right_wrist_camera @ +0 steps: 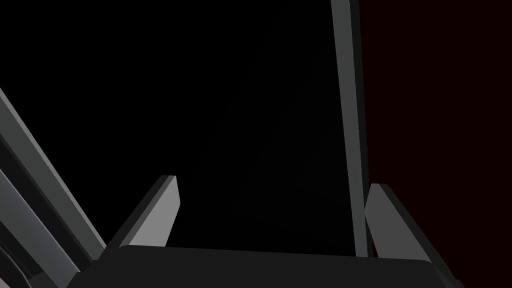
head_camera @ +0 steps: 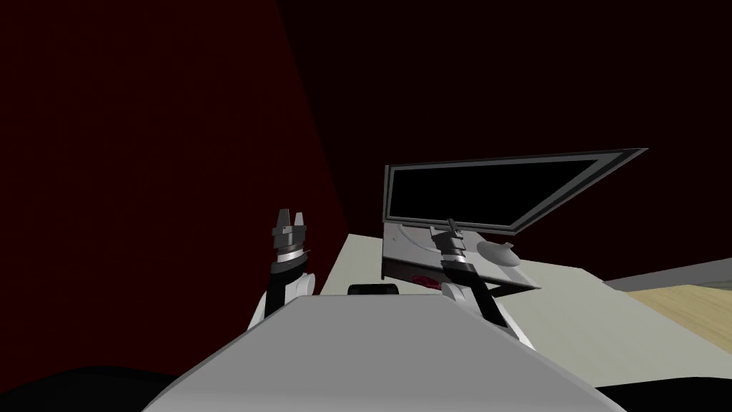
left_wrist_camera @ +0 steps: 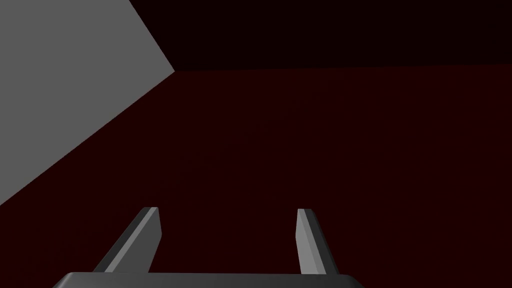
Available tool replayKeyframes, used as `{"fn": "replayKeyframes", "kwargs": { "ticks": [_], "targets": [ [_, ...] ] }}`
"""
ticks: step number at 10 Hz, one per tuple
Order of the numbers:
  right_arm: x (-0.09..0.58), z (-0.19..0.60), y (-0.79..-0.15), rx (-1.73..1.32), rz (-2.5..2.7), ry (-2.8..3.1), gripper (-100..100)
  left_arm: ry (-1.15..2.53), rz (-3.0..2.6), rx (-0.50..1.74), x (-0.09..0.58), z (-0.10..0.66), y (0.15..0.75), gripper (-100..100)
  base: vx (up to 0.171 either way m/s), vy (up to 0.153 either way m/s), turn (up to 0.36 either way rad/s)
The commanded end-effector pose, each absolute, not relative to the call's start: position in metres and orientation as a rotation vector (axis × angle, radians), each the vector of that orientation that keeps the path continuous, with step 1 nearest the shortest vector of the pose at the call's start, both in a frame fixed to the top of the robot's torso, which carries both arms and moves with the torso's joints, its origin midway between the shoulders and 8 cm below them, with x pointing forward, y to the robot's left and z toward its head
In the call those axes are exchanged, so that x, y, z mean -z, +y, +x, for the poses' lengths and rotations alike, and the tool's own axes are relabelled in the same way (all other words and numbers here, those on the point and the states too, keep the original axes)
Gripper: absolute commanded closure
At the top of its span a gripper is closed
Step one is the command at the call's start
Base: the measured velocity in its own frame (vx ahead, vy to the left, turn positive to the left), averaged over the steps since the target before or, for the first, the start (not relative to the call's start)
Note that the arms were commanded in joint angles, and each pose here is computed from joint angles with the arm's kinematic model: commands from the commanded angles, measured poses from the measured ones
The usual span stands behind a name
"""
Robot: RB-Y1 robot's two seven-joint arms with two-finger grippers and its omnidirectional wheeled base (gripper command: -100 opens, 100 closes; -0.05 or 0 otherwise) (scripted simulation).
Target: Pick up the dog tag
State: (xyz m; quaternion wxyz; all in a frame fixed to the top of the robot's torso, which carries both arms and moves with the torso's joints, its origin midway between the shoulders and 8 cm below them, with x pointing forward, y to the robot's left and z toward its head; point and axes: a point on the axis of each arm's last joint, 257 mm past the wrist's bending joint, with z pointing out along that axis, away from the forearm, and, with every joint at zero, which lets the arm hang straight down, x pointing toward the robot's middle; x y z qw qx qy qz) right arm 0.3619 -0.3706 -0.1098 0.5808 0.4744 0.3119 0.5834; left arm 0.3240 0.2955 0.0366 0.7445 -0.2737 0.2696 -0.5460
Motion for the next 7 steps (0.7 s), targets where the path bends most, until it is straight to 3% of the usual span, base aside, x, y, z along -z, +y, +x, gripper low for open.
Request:
{"fn": "replayKeyframes", "kwargs": {
  "ticks": [1,3,7],
  "targets": [
    [0.144,0.355,-0.398,-1.324,1.232,0.738,-100,0.59,-0.599,1.196,-0.037,0.324,0.296,0,0.128,0.302,-0.163],
    [0.168,0.351,-0.415,-1.291,1.323,0.743,-100,0.59,-0.599,1.196,-0.037,0.324,0.295,0,0.102,0.204,-0.076],
    [0.214,0.336,-0.448,-1.223,1.498,0.729,-100,0.591,-0.599,1.196,-0.037,0.324,0.296,0,0.088,0.131,-0.087]
  ]
}}
